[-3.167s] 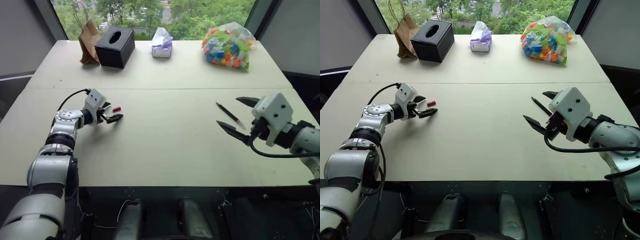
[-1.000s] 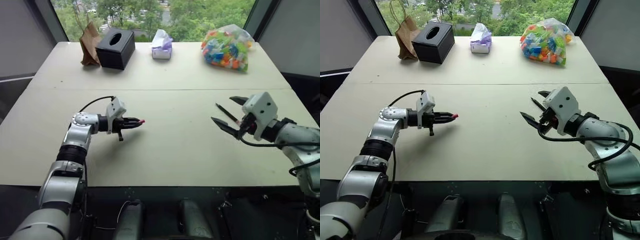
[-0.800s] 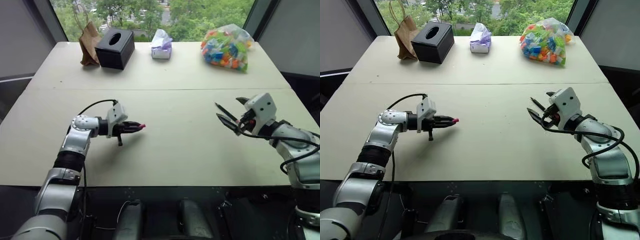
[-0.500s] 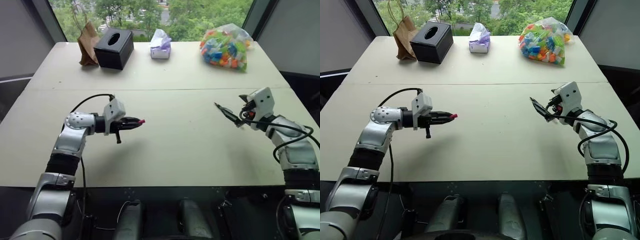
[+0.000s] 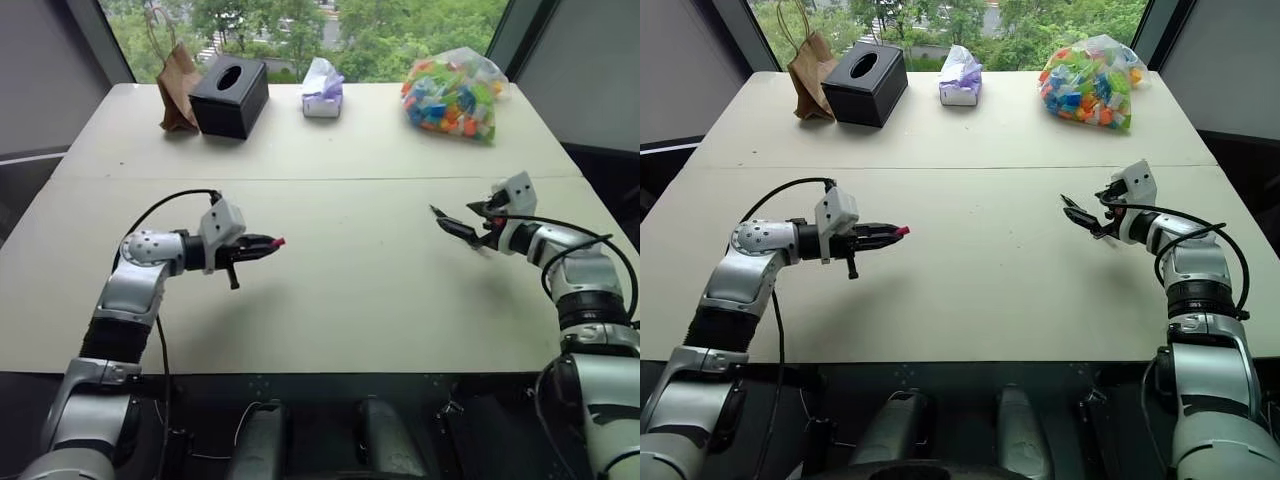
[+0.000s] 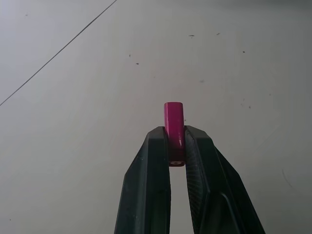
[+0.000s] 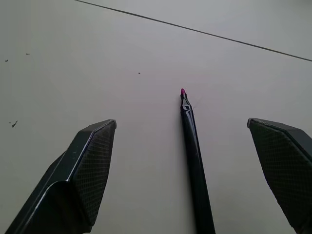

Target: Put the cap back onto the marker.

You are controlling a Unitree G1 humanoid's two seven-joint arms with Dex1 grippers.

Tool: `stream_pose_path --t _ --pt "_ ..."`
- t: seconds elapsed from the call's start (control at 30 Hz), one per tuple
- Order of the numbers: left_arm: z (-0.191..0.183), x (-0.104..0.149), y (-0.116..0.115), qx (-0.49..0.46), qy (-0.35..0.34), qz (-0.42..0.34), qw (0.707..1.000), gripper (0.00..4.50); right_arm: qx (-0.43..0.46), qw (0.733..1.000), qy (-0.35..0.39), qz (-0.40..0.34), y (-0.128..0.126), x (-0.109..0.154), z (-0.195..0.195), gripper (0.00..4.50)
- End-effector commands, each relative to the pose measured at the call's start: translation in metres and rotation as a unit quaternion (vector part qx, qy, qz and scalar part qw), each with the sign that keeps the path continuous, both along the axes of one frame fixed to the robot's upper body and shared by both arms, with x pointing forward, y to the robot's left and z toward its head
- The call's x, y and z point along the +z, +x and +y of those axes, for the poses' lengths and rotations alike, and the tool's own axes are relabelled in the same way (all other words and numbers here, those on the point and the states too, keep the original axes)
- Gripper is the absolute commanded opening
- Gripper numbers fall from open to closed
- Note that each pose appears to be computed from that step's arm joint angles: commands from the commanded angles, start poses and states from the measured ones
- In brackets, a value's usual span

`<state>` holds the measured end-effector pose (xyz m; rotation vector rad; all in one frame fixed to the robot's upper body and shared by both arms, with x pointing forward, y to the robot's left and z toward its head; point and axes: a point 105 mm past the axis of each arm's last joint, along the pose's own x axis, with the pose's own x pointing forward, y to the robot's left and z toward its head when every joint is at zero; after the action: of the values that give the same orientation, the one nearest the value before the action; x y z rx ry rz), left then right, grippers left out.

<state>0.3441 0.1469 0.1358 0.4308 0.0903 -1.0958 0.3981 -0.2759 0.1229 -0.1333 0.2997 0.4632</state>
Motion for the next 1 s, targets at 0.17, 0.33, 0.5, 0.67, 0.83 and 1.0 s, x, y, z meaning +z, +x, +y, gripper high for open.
stream_pose_path --t 0.17,0.33,0.5,0.67,0.83,1.0 --pt "0.004 0.013 -0.002 0.008 -0.003 -0.029 1.0 0.1 0.011 0.999 -0.038 0.011 0.0 -0.014 -0.001 4.47" --pt "0.003 0.014 -0.003 0.009 -0.002 -0.031 0.999 0.1 0.008 0.999 -0.037 0.012 0.0 -0.02 0.0 4.47" --pt "0.003 0.014 -0.003 0.009 -0.004 -0.029 1.0 0.07 0.007 0.999 -0.032 0.011 0.0 -0.024 0.003 4.21" --pt "0.002 0.016 -0.003 0.006 -0.013 -0.02 1.0 0.05 0.01 0.999 -0.034 0.011 -0.002 -0.028 0.004 2.04" --pt "0.001 0.022 0.001 0.007 -0.03 -0.015 0.999 0.05 0.009 0.999 -0.034 0.011 -0.004 -0.03 0.004 0.03" --pt "-0.009 0.034 0.007 -0.006 -0.071 -0.001 0.997 0.05 0.028 0.997 -0.075 -0.022 -0.002 -0.017 0.008 0.03"
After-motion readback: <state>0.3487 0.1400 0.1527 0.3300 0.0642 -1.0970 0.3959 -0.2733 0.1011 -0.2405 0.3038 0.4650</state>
